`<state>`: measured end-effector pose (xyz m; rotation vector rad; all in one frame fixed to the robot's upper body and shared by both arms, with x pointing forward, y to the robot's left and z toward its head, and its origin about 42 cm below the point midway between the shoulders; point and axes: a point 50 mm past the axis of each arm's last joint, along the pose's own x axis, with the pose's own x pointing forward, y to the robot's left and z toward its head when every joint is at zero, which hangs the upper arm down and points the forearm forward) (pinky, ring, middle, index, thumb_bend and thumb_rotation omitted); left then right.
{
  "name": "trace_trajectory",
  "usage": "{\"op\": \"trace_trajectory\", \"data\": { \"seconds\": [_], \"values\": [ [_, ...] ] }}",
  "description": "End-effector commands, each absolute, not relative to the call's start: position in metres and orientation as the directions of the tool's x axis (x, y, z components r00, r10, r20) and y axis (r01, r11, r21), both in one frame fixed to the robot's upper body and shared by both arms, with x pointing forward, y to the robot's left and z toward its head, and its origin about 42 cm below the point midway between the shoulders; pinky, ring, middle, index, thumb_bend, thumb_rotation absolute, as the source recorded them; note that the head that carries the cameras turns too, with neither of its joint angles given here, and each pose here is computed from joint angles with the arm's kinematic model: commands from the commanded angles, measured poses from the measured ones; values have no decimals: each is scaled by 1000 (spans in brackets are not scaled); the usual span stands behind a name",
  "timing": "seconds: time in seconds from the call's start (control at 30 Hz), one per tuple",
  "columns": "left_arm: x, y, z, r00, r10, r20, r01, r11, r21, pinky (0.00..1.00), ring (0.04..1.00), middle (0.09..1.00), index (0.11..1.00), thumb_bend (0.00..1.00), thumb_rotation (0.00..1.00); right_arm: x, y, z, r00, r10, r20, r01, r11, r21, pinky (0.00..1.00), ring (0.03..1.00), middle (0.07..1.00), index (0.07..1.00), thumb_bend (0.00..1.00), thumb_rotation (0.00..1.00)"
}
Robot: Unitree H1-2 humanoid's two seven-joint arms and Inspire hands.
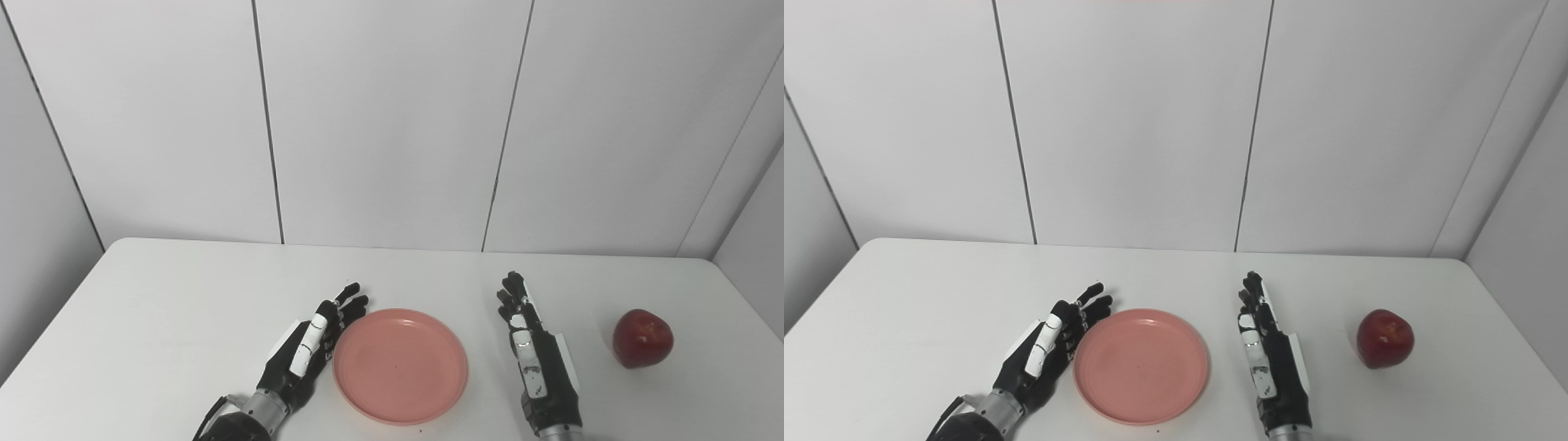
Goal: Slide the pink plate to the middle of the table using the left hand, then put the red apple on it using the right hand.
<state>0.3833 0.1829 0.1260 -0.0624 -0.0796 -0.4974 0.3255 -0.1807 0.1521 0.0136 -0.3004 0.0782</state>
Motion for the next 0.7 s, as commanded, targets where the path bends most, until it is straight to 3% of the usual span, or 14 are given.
{"op": "trace_trajectory", "data": {
  "seconds": [0.0,0.47,0.67],
  "values": [
    [384,180,133,868,-483,121,491,870,-48,978,959,944,945,779,1000,332,-177,171,926,72,370,-81,997,8,977,965,970,971,648,967],
    [382,185,136,868,-480,127,485,874,-14,983,964,961,949,782,1000,333,-177,174,927,64,369,-72,997,7,999,976,972,975,643,965],
    [381,185,136,875,-462,147,466,885,4,977,970,974,965,774,1000,337,-190,182,926,19,376,-12,1000,-21,1000,972,957,960,663,947]
  ]
}}
